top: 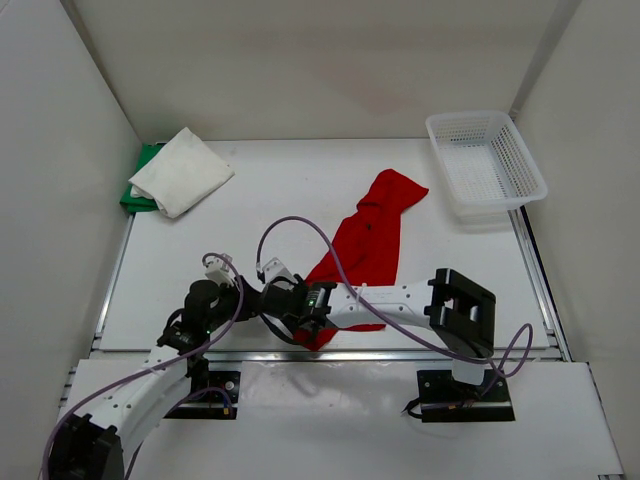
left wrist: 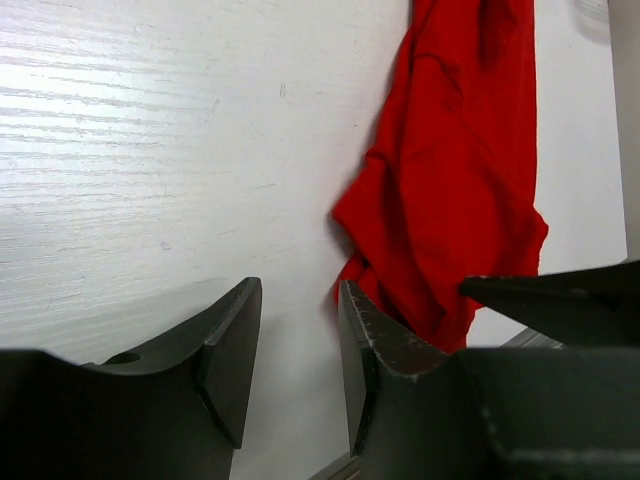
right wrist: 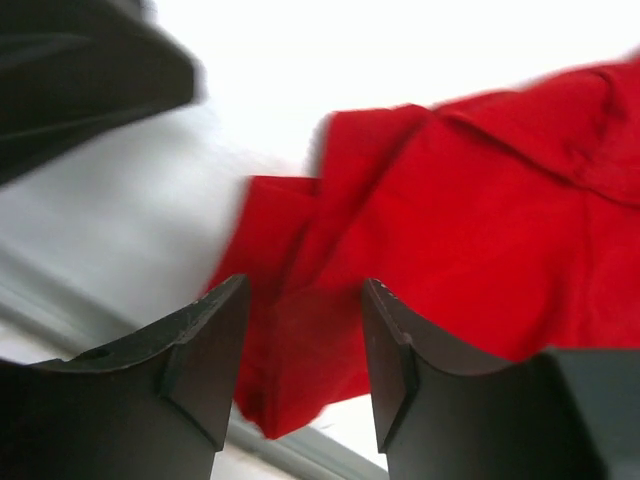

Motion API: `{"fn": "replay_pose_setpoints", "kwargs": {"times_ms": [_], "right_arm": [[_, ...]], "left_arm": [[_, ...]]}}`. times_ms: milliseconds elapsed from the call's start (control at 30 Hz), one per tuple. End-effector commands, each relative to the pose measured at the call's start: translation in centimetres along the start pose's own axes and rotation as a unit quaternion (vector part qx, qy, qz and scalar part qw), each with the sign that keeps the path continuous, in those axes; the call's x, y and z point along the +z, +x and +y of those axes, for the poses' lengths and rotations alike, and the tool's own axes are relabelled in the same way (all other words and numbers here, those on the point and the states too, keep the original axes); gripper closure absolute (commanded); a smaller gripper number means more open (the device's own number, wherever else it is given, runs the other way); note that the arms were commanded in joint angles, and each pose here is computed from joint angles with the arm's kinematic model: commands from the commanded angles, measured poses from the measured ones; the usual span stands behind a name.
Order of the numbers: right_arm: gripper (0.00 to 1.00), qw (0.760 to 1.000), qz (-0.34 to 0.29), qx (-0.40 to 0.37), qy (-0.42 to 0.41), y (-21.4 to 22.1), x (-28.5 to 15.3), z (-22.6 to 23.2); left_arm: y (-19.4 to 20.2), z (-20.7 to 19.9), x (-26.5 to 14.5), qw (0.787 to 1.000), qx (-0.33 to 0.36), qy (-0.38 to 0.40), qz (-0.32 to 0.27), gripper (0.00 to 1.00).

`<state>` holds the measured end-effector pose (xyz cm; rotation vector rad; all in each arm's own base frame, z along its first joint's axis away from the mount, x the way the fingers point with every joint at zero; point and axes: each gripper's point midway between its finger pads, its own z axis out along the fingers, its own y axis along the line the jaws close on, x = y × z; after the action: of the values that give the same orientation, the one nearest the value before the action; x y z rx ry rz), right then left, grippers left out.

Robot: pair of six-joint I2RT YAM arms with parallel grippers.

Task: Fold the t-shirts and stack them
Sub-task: Flatten out the tshirt

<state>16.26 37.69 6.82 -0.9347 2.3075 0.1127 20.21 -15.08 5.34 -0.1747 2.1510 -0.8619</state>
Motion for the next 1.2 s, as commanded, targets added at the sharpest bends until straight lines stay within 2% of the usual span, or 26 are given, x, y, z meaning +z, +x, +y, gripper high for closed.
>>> {"fn": "replay_pose_setpoints", "kwargs": {"times_ms": [0, 300, 667, 767, 833, 1033, 1133, 1167], "right_arm": [[0.54, 0.998, -0.005, 0.001, 0.060, -0.7, -0.1, -1.9], [0.61, 0.997, -0.007, 0.014, 0.079, -0.8, -0.3, -2.4], [0.60, 0.997, -0.016, 0.033, 0.071, -0.7, -1.4, -3.2], [0.66, 0.996, -0.023, 0.045, 0.077, -1.0, -1.8, -3.7], [0.74, 0.996, -0.025, 0.044, 0.080, -1.0, -2.0, -4.0], [0.76, 0.995, -0.030, 0.051, 0.078, -0.9, -2.4, -4.2], [0.87, 0.995, -0.024, 0.052, 0.084, -0.5, -2.4, -4.7], [0.95, 0.994, -0.029, 0.057, 0.087, -0.8, -2.6, -5.0]], "left_arm": [[0.6, 0.3, -0.2, 1.000, 0.004, 0.007, 0.008, 0.52], [0.9, 0.6, -0.4, 1.000, -0.002, 0.005, 0.011, 0.52], [0.9, 0.2, -0.4, 1.000, -0.001, 0.009, 0.012, 0.52], [1.0, 0.2, -0.3, 1.000, -0.002, 0.008, 0.014, 0.52], [1.1, 0.2, -0.3, 1.000, -0.001, 0.010, 0.016, 0.53], [1.4, 0.1, -0.2, 1.000, -0.001, 0.008, 0.022, 0.52], [1.4, -0.3, -0.1, 1.000, 0.004, 0.016, 0.022, 0.53], [1.6, -0.7, -0.1, 0.999, 0.010, 0.023, 0.026, 0.52]]}}
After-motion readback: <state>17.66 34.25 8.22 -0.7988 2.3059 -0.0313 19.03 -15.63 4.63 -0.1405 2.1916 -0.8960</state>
